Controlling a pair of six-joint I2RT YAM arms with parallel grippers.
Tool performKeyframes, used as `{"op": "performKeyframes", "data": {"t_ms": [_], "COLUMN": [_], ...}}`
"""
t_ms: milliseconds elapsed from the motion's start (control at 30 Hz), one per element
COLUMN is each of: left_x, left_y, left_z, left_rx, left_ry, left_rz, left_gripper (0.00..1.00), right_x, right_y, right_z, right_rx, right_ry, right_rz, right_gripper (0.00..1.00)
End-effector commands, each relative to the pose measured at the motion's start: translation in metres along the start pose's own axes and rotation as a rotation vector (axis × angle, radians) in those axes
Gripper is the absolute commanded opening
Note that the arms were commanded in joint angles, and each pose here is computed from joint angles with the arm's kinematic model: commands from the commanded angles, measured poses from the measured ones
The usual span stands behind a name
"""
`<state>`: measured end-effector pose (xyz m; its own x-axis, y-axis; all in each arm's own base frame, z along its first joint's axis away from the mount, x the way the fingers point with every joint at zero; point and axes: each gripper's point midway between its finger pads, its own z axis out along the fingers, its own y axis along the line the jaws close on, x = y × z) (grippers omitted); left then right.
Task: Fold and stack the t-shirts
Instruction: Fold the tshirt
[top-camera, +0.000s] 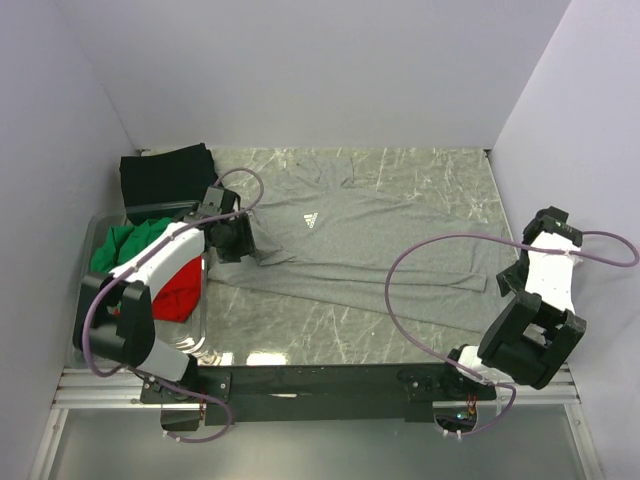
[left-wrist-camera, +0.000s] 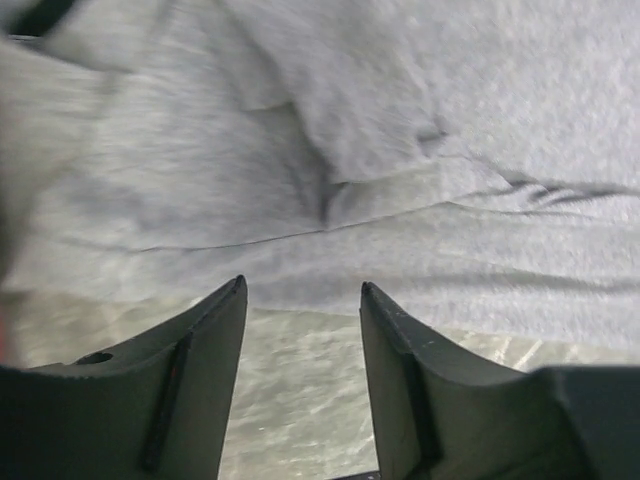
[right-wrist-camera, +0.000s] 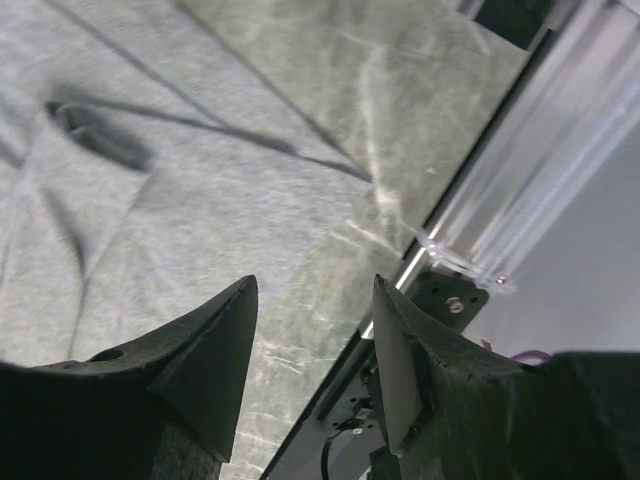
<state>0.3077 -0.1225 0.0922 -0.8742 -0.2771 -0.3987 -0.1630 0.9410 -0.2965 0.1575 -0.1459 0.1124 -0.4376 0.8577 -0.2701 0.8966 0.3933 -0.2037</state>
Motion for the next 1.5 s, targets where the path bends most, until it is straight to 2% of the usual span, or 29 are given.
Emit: {"op": "performKeyframes", "data": {"t_ms": [0, 200, 500, 933, 1167, 1467], "left_x": [-0.01, -0.002, 0.001, -0.001, -0.003, -0.001], "left_y": [-0.035, -0.043, -0.043, -0.026, -0.031, -0.034], "left_z": [0.004, 0.026, 0.051, 0.064, 0.068, 0.073], "left_rx": [0.133, 0.12, 0.059, -0.105, -0.094, -0.069], "left_ry": [-0.003, 0.052, 0.057, 0.036, 0.023, 0.025], "left_rz": [0.041, 0.047, 0.065, 0.1, 0.103, 0.117], "left_gripper": [0.54, 0.5, 0.45, 0.38, 0.35, 0.14], "right_x": [-0.004, -0.003, -0.003, 0.001, 0.004, 0.003], "right_y": [0.012, 0.022, 0.026, 0.029, 0.03, 0.03], "right_z": [-0.006, -0.008, -0.009, -0.004, -0.001, -0.003], "right_rx": [-0.047, -0.067, -0.087, -0.099, -0.104, -0.107], "right_ry": [-0.047, -0.05, -0.052, -0.038, -0.031, -0.036], "right_rz": [0.019, 0.002, -0.009, -0.019, -0.02, -0.02], "right_gripper": [0.56, 0.56, 0.56, 0.55, 0.55, 0.54]}}
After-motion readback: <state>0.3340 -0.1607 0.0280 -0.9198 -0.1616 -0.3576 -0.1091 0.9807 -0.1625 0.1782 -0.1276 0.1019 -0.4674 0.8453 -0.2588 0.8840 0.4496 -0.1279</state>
